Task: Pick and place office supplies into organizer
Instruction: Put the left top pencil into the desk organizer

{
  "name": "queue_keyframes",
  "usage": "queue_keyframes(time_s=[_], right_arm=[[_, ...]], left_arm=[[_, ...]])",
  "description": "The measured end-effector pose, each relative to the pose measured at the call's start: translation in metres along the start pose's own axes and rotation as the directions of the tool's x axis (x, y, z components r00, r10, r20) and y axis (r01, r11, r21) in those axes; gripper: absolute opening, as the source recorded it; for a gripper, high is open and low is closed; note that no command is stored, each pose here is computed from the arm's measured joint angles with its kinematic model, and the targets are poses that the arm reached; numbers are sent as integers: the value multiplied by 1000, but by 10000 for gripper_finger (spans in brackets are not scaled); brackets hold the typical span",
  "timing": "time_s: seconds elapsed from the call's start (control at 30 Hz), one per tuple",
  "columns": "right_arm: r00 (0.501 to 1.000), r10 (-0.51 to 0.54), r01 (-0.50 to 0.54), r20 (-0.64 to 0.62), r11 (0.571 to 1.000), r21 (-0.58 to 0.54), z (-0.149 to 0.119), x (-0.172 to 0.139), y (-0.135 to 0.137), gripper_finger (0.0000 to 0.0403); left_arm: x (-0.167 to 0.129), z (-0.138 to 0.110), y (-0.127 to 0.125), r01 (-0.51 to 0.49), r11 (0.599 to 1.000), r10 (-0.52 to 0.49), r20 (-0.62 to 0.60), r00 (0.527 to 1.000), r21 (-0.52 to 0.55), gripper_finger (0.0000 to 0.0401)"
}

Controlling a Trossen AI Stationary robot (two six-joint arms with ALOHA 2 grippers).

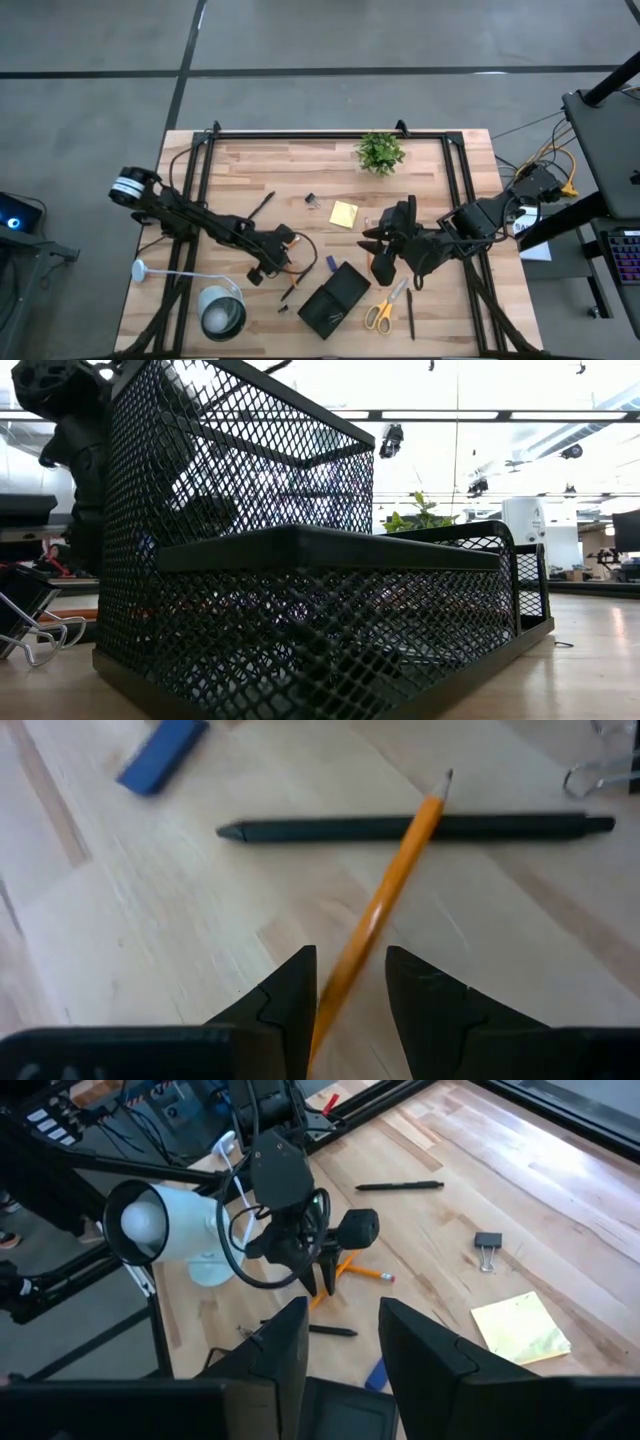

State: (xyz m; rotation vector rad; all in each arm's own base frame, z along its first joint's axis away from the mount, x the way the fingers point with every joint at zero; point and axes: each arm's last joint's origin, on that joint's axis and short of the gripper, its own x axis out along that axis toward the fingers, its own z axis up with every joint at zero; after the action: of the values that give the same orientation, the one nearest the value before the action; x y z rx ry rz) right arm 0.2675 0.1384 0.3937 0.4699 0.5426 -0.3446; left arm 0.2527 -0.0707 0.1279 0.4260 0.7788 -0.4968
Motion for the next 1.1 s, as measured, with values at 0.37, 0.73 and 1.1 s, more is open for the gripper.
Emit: queue_keyframes(time_s=[0.37, 0.73, 1.1], right_arm=[[1000, -4, 3, 6, 1000, 16, 0, 0, 0, 113], [999, -22, 22, 28, 1000, 10, 1, 0, -1, 109], [998, -49, 49, 32, 999, -2, -2, 3, -3, 107]], left_arm=[[11, 3, 2, 15, 1000, -15, -4, 1000, -10, 90], [8, 5, 3, -7, 1000, 8, 6, 1000, -10, 15], [-27, 39, 18, -205, 965, 228, 136, 964, -165, 7]])
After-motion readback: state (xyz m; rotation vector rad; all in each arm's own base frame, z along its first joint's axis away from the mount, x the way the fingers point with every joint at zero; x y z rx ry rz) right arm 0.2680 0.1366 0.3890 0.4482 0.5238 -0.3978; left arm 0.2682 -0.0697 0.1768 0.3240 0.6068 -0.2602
